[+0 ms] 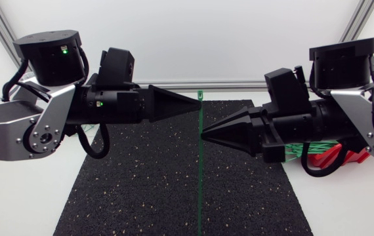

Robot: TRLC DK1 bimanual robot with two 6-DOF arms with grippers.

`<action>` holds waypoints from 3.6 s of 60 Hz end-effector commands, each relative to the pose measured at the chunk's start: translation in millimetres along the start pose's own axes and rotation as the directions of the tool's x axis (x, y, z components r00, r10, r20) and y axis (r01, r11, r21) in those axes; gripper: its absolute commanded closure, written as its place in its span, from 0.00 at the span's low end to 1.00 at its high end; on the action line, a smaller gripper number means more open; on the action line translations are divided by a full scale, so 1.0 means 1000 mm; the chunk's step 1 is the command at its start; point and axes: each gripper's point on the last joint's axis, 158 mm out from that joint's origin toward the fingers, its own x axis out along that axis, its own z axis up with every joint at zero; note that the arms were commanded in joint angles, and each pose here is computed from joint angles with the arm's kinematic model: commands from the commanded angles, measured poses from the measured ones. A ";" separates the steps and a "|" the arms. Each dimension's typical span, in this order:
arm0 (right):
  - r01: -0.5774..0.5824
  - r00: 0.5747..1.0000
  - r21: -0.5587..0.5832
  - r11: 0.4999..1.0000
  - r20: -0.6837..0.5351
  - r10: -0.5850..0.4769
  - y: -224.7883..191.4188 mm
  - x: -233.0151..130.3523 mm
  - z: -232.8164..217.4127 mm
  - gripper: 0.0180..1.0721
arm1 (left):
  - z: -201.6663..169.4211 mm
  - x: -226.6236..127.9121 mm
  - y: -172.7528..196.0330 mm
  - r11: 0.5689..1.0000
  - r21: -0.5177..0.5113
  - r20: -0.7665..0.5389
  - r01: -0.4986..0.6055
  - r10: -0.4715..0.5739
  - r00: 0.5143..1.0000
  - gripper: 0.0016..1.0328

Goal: Take a green cable tie from the red box, thread the tail through the head to close it, then place it in the transparent bin on the left.

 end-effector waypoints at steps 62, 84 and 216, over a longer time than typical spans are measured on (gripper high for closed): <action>0.132 0.932 -0.015 0.991 -0.338 -0.129 -0.042 -0.043 -0.021 0.05 | 0.029 -0.029 0.061 0.966 -0.221 -0.054 -0.134 0.125 0.991 0.97; -0.023 0.861 -0.285 0.958 -0.492 -0.126 -0.029 -0.036 -0.043 0.05 | 0.030 -0.038 0.064 0.958 -0.265 -0.068 -0.109 0.094 0.993 0.97; -0.009 0.996 -0.885 -0.466 0.031 -0.080 0.031 0.070 -0.086 0.05 | 0.029 -0.071 0.119 0.781 -0.616 -0.035 -0.107 0.109 0.993 0.97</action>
